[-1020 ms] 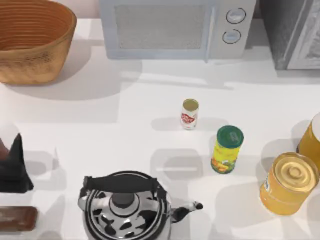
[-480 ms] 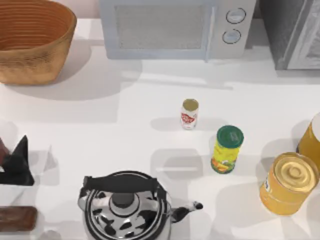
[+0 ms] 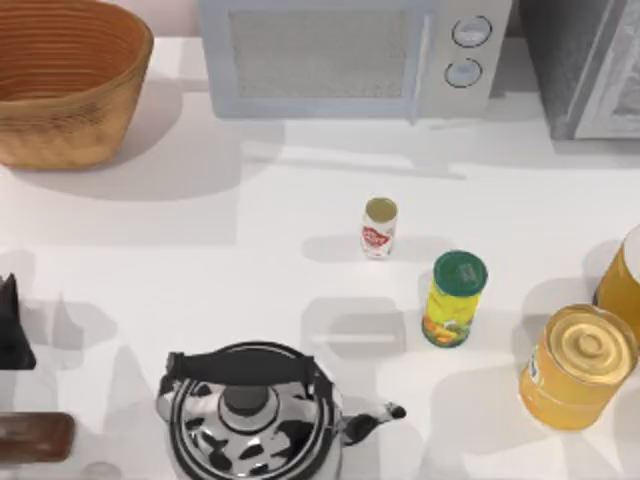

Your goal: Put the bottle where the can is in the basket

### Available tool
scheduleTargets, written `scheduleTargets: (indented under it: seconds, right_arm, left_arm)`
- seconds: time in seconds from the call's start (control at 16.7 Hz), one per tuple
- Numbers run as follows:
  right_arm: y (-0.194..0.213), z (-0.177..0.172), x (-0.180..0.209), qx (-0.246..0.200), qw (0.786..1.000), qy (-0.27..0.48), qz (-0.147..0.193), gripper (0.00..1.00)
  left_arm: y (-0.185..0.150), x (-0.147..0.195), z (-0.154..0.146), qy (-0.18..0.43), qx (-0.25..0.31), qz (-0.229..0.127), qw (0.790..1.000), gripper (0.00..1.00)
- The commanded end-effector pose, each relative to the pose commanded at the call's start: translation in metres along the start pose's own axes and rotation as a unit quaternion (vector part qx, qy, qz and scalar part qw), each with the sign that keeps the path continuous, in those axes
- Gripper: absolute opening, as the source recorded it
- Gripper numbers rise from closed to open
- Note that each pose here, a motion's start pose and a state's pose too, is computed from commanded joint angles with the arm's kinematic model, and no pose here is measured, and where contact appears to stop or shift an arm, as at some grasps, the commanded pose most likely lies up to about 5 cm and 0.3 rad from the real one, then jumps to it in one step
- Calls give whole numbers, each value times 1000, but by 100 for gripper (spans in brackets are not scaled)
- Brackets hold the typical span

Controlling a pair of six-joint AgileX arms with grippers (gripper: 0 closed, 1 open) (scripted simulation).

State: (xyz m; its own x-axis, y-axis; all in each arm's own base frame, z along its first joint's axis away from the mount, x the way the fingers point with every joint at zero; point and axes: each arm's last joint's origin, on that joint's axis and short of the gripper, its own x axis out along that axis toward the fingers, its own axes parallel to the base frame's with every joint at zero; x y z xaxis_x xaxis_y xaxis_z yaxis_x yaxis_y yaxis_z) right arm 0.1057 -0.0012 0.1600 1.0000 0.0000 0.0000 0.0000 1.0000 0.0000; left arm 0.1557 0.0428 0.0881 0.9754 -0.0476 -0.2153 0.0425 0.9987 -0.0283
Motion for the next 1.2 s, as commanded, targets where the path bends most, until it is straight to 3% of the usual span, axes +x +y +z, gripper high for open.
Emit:
scheduleTargets:
  seconds: [0.54, 0.96, 1.2]
  right_arm:
    - [0, 0, 0, 0, 1000, 0, 0, 100]
    - [0, 0, 0, 0, 1000, 0, 0, 100]
    - [0, 0, 0, 0, 1000, 0, 0, 100]
  left_arm:
    - [7, 6, 0, -10, 12, 12, 1000, 100]
    - [14, 52, 6, -7, 11, 14, 1000, 100]
    - [9, 62, 1, -8, 11, 14, 1000, 100]
